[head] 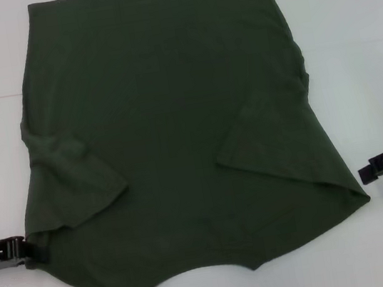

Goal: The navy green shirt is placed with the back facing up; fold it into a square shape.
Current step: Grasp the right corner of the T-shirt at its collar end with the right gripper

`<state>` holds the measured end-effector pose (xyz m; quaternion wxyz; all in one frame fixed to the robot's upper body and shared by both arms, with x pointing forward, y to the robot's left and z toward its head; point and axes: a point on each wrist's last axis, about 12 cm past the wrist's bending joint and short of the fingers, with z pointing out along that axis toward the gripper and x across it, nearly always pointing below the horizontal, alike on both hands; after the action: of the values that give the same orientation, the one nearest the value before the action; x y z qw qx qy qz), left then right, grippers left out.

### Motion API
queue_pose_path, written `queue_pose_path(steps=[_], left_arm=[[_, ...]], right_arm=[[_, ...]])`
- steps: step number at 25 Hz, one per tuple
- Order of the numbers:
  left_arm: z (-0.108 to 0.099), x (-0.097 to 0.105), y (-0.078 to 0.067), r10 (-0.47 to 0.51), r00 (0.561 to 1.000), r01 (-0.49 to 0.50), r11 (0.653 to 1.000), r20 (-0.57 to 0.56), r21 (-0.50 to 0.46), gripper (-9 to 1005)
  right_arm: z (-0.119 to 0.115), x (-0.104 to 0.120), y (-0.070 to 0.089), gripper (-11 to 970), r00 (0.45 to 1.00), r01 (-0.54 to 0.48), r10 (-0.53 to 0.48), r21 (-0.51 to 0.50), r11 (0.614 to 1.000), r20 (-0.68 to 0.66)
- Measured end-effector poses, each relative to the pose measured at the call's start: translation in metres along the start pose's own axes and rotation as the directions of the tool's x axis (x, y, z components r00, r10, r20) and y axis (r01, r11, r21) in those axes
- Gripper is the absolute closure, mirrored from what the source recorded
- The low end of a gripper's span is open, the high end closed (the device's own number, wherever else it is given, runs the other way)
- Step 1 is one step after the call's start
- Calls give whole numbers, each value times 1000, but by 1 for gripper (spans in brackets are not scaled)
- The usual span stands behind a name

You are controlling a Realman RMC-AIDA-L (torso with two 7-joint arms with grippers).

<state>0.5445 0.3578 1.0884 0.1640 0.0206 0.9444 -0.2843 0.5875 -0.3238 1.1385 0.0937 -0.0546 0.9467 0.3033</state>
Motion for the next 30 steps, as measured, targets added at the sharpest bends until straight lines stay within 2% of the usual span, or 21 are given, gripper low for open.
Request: queue_pose_path(steps=[4,13,30], left_arm=[[0,0,0,7,1000,-7,1000,-2,2,948],[1,2,0,4,1000,-4,1000,-3,4,948],[3,3,0,6,1000,-6,1000,-5,6,949]], right_arm=[[7,-3,5,74,1000,9,-9,7,1000,-10],[27,0,-7,74,1000,-6,5,61,998,4],[44,-1,-1,74,1000,29,-29,87,996,4]])
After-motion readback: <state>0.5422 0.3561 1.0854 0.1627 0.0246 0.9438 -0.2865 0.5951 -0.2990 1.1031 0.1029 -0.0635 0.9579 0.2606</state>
